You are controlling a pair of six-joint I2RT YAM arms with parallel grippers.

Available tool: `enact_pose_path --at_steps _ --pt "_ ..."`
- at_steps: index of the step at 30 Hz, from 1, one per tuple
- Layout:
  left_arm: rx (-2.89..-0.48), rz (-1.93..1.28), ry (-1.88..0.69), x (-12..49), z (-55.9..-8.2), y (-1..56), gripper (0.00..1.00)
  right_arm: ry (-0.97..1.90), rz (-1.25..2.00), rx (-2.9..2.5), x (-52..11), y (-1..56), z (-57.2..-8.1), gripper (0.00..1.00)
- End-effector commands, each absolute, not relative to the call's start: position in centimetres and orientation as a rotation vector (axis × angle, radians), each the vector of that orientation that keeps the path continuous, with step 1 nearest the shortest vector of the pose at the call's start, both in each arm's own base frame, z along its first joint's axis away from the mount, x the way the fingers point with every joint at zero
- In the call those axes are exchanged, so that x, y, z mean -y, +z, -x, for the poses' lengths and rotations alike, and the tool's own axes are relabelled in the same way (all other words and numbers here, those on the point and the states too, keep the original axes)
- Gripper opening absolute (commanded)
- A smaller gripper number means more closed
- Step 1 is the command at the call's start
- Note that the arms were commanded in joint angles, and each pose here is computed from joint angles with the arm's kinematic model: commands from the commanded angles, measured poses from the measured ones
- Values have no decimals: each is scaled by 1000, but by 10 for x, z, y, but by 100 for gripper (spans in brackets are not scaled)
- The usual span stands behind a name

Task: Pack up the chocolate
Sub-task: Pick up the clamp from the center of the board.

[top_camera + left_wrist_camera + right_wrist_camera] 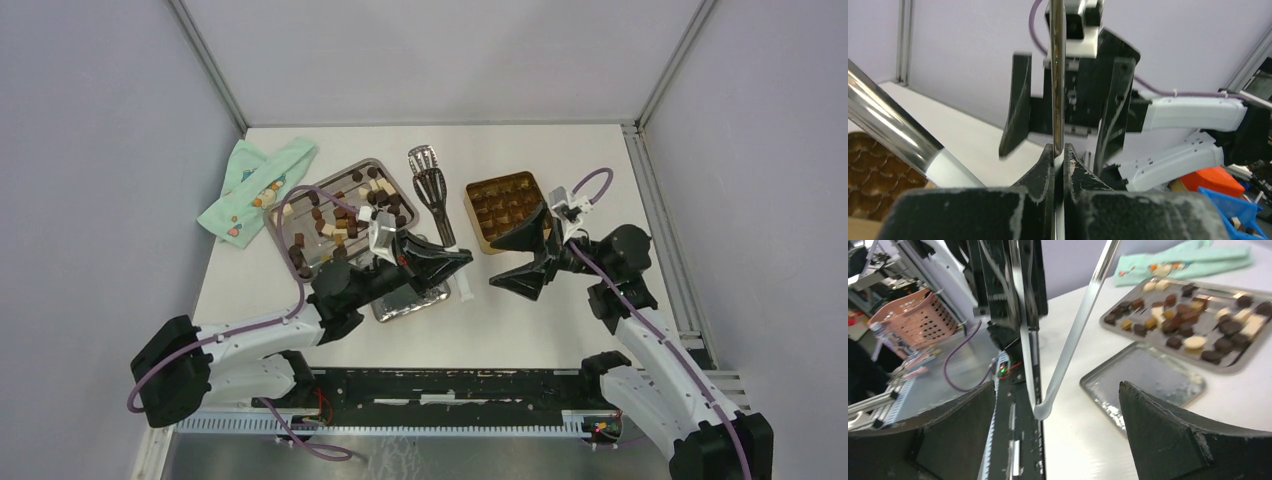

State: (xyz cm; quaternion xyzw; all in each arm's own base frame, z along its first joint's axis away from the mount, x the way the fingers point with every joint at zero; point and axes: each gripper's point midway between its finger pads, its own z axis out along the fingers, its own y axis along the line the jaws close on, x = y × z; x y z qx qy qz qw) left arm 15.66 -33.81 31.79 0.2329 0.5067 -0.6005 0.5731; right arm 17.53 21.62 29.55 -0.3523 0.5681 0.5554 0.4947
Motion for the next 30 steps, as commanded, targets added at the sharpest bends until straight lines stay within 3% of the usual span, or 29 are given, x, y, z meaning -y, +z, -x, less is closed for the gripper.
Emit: enact_pose_path --at_steps 1,13,17,21,27,30 --pt "-993 -476 -1462 340 -161 384 2 1399 916 -1377 -226 283 -162 98" --pt "-899 -479 -1610 369 -162 400 2 1509 866 -1412 -245 288 -164 98" --pt "-875 -469 -1661 375 -162 400 2 1545 834 -1423 -249 297 -171 92" --pt "-870 -458 -1690 379 -163 397 2 1547 843 -1401 -251 310 -174 80" --pt "-881 -441 -1691 381 -168 394 5 1534 861 -1389 -250 307 -171 49" --pt "-898 -441 -1688 381 -170 393 11 1530 868 -1406 -250 302 -171 44"
